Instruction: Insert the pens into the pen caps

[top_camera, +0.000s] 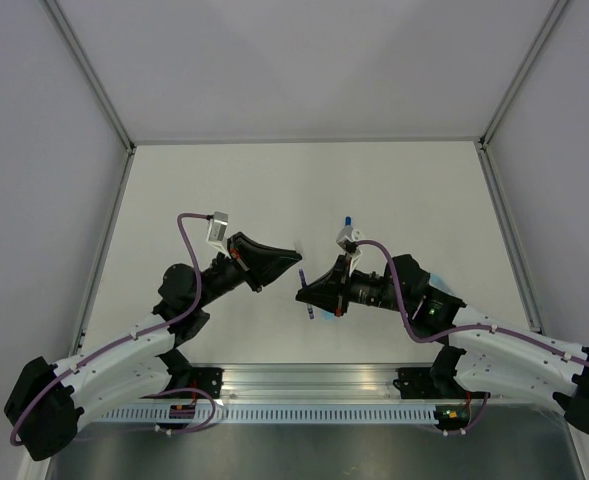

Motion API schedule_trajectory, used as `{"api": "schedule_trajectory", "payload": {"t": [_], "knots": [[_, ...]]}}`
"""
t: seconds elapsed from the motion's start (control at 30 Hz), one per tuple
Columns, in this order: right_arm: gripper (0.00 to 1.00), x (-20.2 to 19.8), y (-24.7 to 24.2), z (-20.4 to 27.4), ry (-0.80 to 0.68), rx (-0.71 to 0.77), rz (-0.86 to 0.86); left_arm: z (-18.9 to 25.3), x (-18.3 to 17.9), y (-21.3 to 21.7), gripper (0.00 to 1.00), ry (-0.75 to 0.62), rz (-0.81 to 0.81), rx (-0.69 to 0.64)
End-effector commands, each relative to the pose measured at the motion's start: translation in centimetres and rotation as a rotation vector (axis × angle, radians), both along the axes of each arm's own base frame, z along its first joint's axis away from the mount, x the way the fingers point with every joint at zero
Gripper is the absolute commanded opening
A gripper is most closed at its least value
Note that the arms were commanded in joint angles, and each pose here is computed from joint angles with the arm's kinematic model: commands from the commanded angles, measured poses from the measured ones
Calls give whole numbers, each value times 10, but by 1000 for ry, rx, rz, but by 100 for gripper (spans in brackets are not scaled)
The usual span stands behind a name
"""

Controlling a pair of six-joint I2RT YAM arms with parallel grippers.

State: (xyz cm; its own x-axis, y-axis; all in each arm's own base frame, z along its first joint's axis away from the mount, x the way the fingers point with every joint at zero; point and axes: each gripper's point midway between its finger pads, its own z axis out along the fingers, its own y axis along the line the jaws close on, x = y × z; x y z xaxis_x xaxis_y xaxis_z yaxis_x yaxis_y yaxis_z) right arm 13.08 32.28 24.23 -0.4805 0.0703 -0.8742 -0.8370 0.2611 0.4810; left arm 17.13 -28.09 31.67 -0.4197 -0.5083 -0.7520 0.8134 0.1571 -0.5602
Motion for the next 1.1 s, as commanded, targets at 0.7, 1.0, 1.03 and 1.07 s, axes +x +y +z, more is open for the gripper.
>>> {"api": "schedule_trajectory", "payload": {"t": [0.7, 1.0, 1.03, 1.07], "knots": [[0, 10, -9, 33, -60, 74, -78, 7, -10, -5, 2, -42, -66, -38], [0, 8, -7, 33, -56, 74, -63, 7, -9, -3, 2, -46, -54, -38], [0, 8, -7, 33, -56, 74, -62, 8, -8, -2, 2, -49, -44, -40], [0, 7, -7, 33, -54, 75, -57, 12, -9, 0, 2, -54, -38, -47]]}}
